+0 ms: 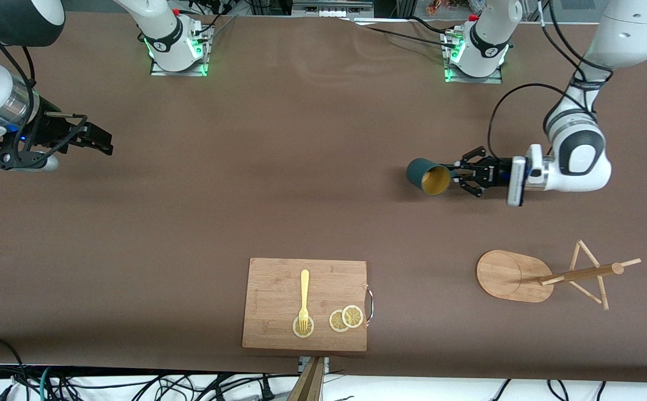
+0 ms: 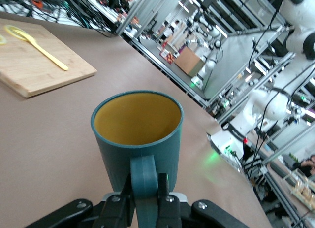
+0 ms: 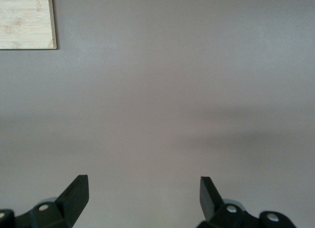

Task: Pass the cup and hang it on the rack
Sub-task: 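Carry the mug with the left gripper over the wooden rack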

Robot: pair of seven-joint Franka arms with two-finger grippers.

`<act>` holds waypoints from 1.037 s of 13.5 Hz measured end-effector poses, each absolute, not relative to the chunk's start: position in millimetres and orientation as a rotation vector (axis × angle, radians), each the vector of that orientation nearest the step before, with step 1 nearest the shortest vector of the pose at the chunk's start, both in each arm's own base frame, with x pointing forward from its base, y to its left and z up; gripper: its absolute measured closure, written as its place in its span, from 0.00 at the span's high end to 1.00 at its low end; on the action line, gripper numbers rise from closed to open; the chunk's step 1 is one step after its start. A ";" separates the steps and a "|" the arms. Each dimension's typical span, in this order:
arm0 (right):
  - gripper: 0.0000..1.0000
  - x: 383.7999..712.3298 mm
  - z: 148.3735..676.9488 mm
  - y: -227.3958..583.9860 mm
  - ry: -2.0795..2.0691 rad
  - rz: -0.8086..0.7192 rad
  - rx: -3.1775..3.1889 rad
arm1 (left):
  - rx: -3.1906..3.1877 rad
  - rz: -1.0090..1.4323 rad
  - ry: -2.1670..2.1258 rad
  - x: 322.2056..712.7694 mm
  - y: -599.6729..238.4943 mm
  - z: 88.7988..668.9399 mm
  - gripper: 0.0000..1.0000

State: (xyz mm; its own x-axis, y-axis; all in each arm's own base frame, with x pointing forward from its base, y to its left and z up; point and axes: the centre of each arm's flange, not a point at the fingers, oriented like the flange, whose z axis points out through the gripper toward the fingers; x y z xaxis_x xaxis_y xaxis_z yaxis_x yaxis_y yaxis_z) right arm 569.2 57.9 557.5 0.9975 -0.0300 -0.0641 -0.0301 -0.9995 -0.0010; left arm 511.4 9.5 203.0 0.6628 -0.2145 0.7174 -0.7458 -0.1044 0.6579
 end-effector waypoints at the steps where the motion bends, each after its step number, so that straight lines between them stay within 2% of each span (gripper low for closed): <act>1: 1.00 569.2 557.6 57.9 0.047 0.101 -3.138 | 1.669 0.532 -0.731 508.1 31.1 203.3 0.21; 5: 1.00 569.2 557.5 58.0 0.047 0.101 -3.138 | 1.691 0.496 -0.432 503.6 113.2 221.0 0.21; 10: 1.00 569.2 557.5 58.1 0.047 0.101 -3.138 | 1.720 0.196 -0.071 532.7 178.8 280.7 0.21; 14: 1.00 569.2 557.5 58.1 0.047 0.101 -3.138 | 1.726 0.031 0.165 551.6 206.0 307.4 0.21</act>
